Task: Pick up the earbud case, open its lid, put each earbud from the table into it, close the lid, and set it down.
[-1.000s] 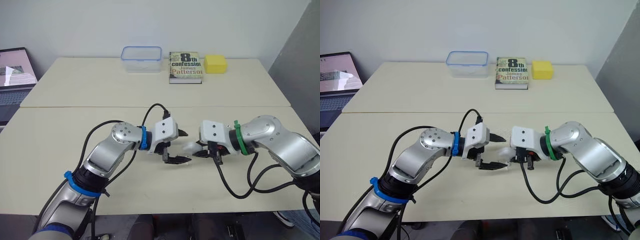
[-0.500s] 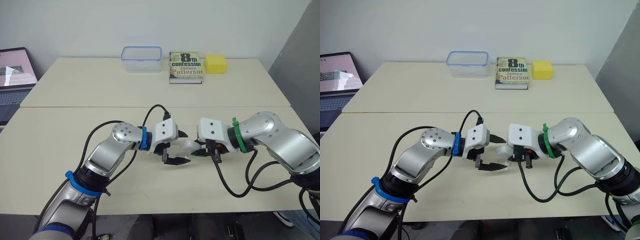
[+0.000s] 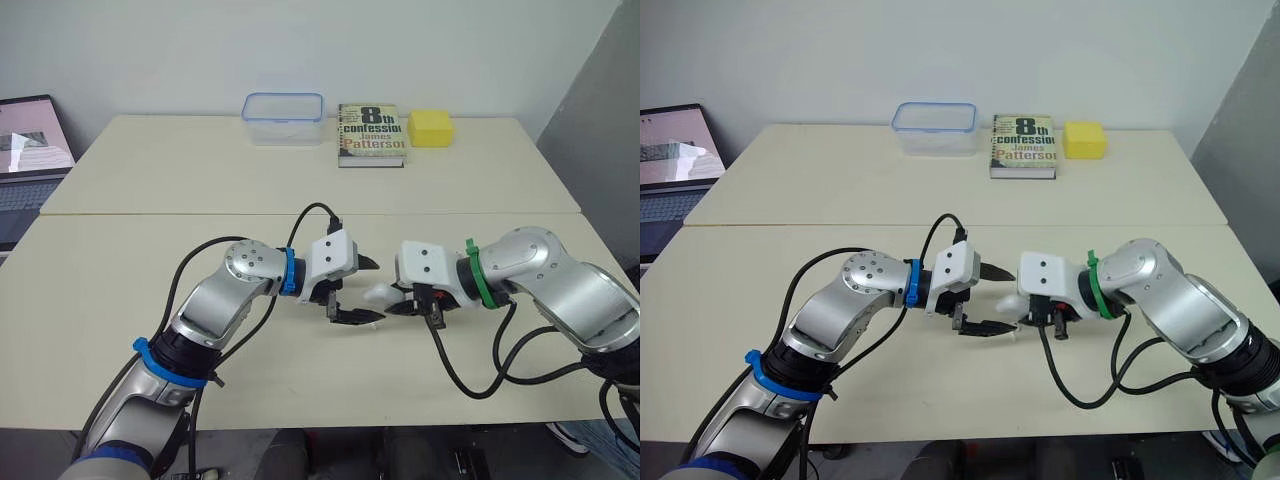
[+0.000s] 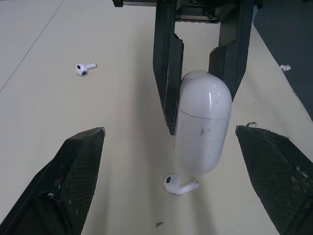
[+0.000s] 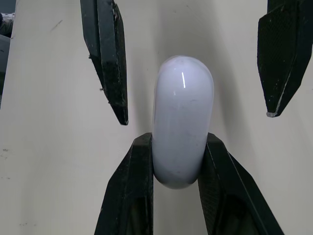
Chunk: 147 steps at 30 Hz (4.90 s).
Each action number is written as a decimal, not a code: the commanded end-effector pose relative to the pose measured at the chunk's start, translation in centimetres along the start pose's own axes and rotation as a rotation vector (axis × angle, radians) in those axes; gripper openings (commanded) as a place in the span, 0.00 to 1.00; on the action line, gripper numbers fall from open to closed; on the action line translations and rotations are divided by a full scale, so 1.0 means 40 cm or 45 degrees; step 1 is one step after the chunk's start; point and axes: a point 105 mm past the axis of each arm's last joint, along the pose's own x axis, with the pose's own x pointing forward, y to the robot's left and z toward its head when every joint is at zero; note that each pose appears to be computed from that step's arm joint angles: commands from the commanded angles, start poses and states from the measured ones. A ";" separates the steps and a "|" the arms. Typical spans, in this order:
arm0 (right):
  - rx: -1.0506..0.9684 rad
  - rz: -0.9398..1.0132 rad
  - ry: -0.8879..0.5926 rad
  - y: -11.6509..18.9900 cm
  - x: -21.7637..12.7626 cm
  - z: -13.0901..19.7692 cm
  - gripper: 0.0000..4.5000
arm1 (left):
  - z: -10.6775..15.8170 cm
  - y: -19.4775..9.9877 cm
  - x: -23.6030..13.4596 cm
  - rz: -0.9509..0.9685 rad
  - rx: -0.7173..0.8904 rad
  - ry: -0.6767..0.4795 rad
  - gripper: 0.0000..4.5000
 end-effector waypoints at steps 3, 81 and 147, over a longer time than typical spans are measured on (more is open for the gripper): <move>-0.057 -0.028 -0.013 -0.004 -0.012 0.015 0.18 | 0.030 0.001 -0.007 -0.010 0.046 -0.038 0.96; -0.362 -0.209 -0.514 -0.073 -0.069 0.141 0.97 | -0.043 -0.098 -0.085 0.331 -0.141 -0.560 0.17; -0.004 -0.425 -0.406 -0.029 -0.197 -0.032 0.97 | -0.093 0.034 -0.230 1.205 -0.145 -0.632 0.17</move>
